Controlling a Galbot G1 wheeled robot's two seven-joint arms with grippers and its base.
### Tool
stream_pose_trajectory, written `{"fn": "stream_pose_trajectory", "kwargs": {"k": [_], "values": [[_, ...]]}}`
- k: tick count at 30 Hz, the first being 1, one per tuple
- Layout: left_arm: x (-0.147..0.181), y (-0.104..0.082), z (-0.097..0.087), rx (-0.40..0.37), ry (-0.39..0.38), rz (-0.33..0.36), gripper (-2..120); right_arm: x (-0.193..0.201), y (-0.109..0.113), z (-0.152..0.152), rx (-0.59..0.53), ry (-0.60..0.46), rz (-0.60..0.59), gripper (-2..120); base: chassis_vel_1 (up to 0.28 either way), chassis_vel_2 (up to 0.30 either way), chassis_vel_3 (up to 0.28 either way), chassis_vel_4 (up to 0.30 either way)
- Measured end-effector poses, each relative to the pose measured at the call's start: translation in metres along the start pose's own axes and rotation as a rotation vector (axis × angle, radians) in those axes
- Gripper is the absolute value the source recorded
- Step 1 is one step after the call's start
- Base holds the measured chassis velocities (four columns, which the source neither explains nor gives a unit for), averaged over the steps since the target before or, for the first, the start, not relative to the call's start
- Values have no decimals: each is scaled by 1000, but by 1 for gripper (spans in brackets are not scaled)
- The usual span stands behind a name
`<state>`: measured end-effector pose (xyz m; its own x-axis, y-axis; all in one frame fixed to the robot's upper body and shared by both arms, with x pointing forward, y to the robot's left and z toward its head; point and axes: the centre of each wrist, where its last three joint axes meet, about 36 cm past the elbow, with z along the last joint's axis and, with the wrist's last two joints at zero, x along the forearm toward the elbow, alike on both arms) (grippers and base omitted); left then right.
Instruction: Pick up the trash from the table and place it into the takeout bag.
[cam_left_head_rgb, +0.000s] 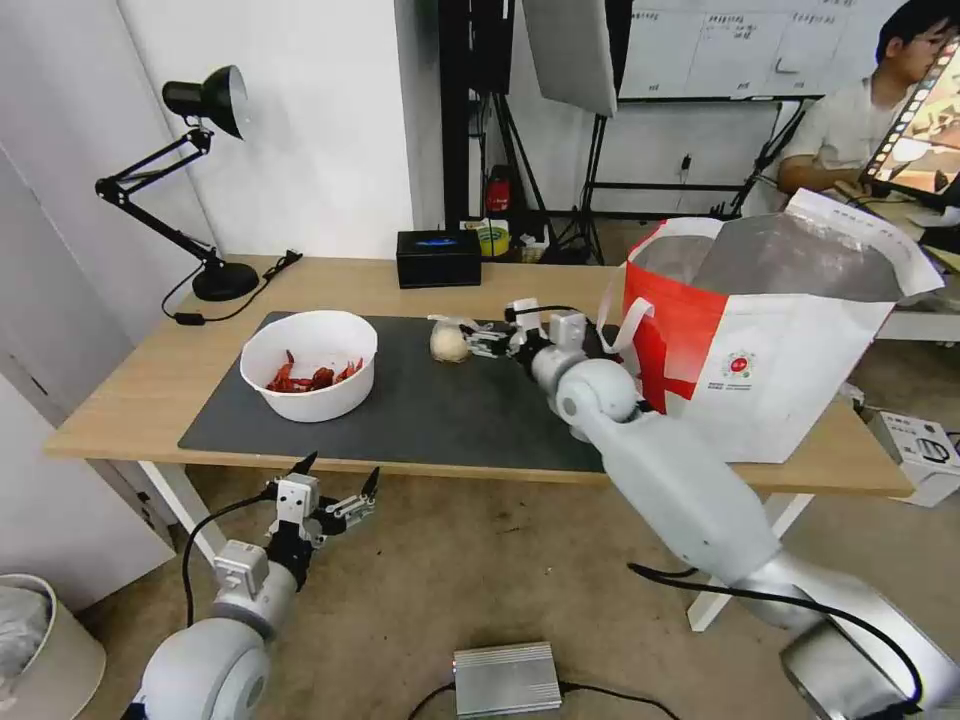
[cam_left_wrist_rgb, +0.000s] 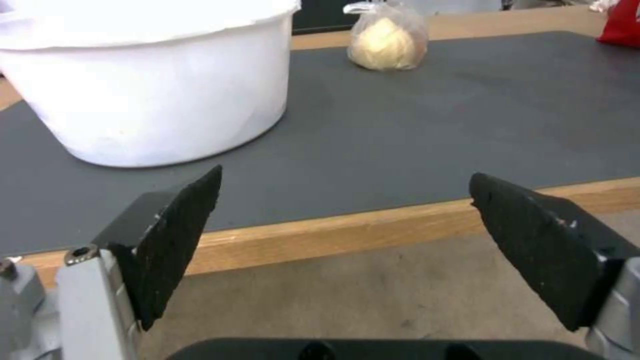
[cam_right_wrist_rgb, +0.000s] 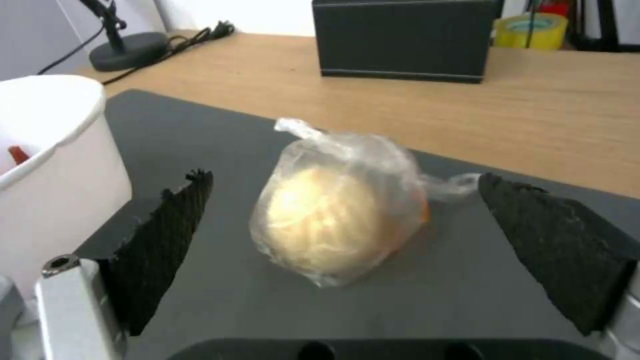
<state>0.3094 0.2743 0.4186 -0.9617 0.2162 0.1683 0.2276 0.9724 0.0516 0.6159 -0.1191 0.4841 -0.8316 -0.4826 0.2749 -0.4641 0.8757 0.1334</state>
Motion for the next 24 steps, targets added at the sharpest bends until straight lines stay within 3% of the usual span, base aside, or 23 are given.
{"fn": "stream_pose_trajectory", "kwargs": {"k": [24], "values": [[-1,4,1,-3,-1,-8,100,-77,17,-33,15,62,-28,100,0,0,0,0]]}}
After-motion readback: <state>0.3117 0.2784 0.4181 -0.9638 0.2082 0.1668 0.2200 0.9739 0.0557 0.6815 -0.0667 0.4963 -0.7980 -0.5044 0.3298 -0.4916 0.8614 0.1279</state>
